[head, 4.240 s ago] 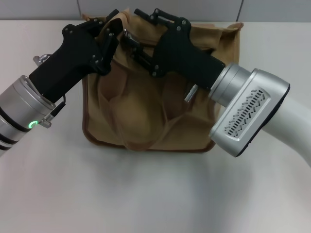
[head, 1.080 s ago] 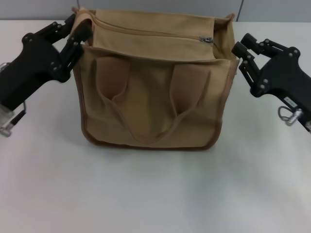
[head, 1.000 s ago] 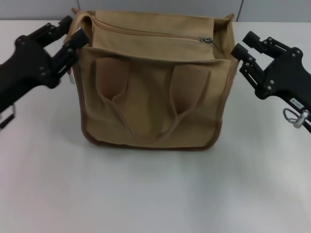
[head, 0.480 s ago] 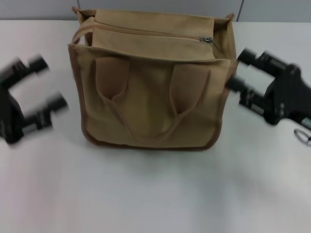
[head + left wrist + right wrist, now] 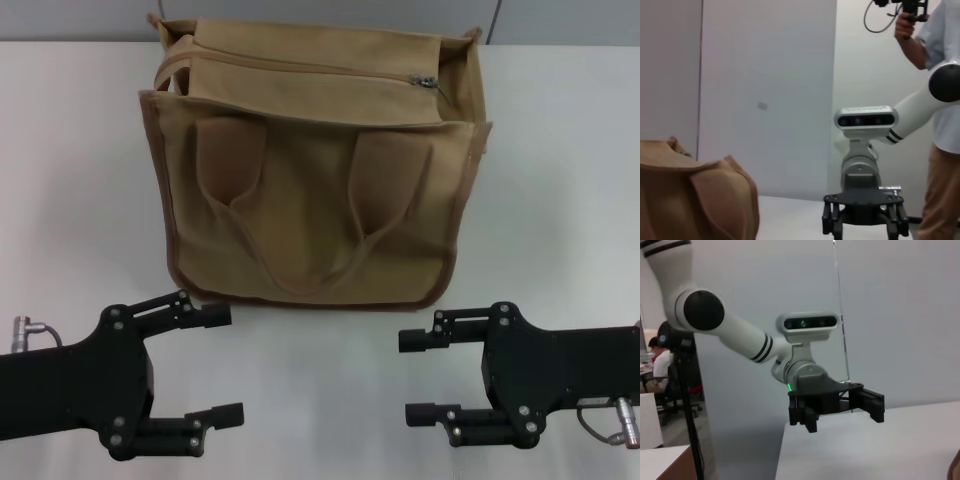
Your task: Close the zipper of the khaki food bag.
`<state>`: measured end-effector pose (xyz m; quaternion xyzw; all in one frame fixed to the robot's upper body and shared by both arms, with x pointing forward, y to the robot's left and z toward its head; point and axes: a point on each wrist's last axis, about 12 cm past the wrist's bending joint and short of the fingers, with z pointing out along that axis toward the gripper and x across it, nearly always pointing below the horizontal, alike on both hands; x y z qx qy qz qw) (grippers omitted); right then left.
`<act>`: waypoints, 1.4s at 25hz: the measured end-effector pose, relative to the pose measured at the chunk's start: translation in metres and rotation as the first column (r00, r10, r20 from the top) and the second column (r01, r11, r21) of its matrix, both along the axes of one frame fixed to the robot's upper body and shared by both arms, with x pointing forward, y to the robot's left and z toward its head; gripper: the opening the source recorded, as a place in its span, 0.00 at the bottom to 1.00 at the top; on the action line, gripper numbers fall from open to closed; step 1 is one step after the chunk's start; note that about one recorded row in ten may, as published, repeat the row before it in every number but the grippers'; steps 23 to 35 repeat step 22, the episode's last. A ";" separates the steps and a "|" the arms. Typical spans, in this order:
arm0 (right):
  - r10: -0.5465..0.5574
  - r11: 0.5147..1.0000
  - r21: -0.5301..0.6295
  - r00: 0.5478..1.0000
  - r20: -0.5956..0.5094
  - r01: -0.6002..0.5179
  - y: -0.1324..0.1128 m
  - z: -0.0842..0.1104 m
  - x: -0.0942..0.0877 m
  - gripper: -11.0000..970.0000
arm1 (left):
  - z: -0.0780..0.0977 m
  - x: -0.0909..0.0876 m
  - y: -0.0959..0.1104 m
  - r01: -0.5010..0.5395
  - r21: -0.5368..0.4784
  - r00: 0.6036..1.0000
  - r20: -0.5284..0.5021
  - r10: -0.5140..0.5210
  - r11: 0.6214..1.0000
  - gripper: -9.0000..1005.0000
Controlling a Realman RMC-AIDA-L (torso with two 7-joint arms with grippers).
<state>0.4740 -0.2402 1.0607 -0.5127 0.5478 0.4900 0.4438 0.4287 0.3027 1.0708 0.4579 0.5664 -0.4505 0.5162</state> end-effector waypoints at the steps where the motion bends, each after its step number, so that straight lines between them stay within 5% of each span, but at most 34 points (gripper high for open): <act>1: 0.000 1.000 0.000 1.000 0.000 0.000 0.000 0.000 0.000 0.64 | 0.000 0.000 0.000 0.000 0.000 1.000 0.000 0.000 1.000 0.84; 35: -0.037 0.998 -0.050 0.999 0.007 0.037 0.001 -0.004 0.007 0.64 | 0.000 0.007 -0.007 0.055 0.032 0.999 -0.002 -0.054 0.998 0.84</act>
